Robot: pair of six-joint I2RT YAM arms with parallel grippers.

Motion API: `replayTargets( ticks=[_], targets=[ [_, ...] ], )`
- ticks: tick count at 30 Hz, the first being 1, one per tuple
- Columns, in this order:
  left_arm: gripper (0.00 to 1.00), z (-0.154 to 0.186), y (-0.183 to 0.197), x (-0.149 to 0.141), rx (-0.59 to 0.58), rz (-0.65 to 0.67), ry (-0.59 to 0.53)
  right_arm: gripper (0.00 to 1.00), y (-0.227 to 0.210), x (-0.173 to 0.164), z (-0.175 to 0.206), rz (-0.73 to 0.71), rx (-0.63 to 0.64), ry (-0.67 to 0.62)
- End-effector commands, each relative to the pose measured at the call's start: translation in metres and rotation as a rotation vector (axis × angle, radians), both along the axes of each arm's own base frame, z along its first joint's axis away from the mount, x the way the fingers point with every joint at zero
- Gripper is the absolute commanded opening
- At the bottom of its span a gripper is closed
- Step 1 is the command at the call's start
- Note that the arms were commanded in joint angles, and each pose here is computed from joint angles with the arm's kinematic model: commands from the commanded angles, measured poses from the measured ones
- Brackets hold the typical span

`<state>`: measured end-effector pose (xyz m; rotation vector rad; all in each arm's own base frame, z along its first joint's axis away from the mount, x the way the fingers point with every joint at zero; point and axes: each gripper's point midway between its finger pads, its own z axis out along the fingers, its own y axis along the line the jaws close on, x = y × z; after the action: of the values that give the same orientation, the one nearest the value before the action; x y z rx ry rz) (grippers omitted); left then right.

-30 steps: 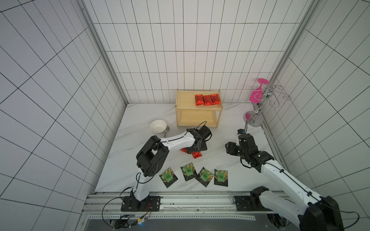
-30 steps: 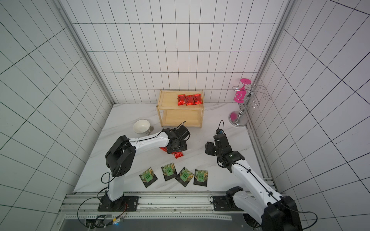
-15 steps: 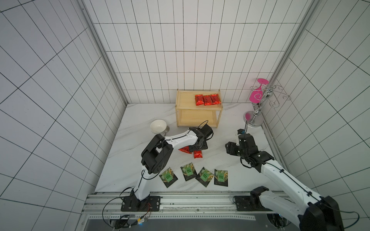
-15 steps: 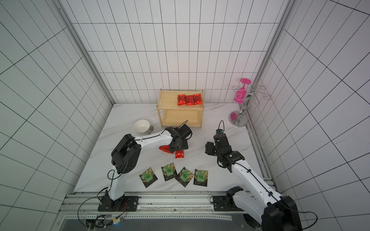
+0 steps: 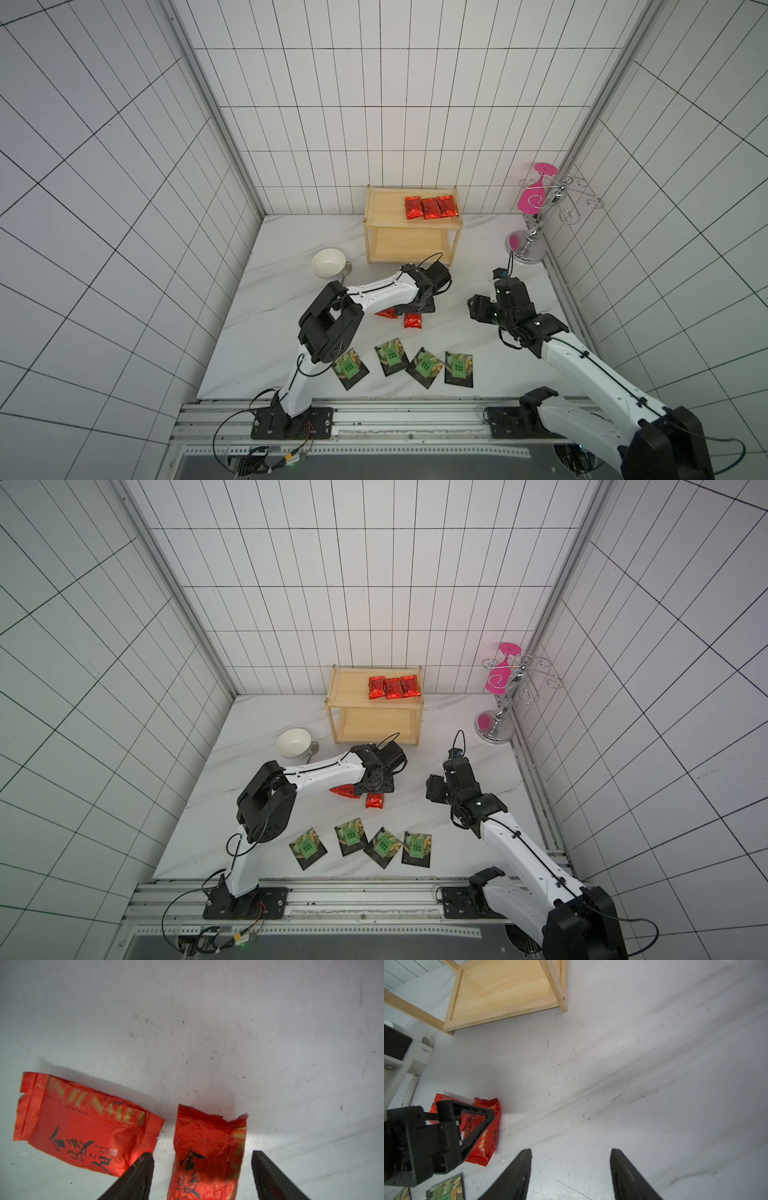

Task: Place the tea bags on the shelf by color
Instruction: Pick up the tea bag from the center of the board.

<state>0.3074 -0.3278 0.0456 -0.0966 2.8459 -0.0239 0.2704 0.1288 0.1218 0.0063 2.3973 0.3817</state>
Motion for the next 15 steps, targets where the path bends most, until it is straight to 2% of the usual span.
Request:
replayTargets(
  ticks=[1,2,6,15],
  targets=[
    [0.8,0.003,0.0,0.0,0.04,-0.023,-0.015,0.64,-0.006,0.0,-0.006,-0.013,-0.024,0.01],
    [0.81,0.001,-0.002,-0.001,0.039,-0.029,-0.008,0.64,-0.006,0.0,-0.006,-0.011,-0.023,0.011],
    [0.93,0.003,-0.012,-0.003,0.03,-0.061,-0.016,0.64,-0.006,-0.001,-0.005,-0.011,-0.023,0.009],
    [0.88,-0.016,-0.015,-0.005,0.039,-0.067,0.034,0.63,-0.007,-0.002,-0.005,-0.011,-0.024,0.009]
  ],
)
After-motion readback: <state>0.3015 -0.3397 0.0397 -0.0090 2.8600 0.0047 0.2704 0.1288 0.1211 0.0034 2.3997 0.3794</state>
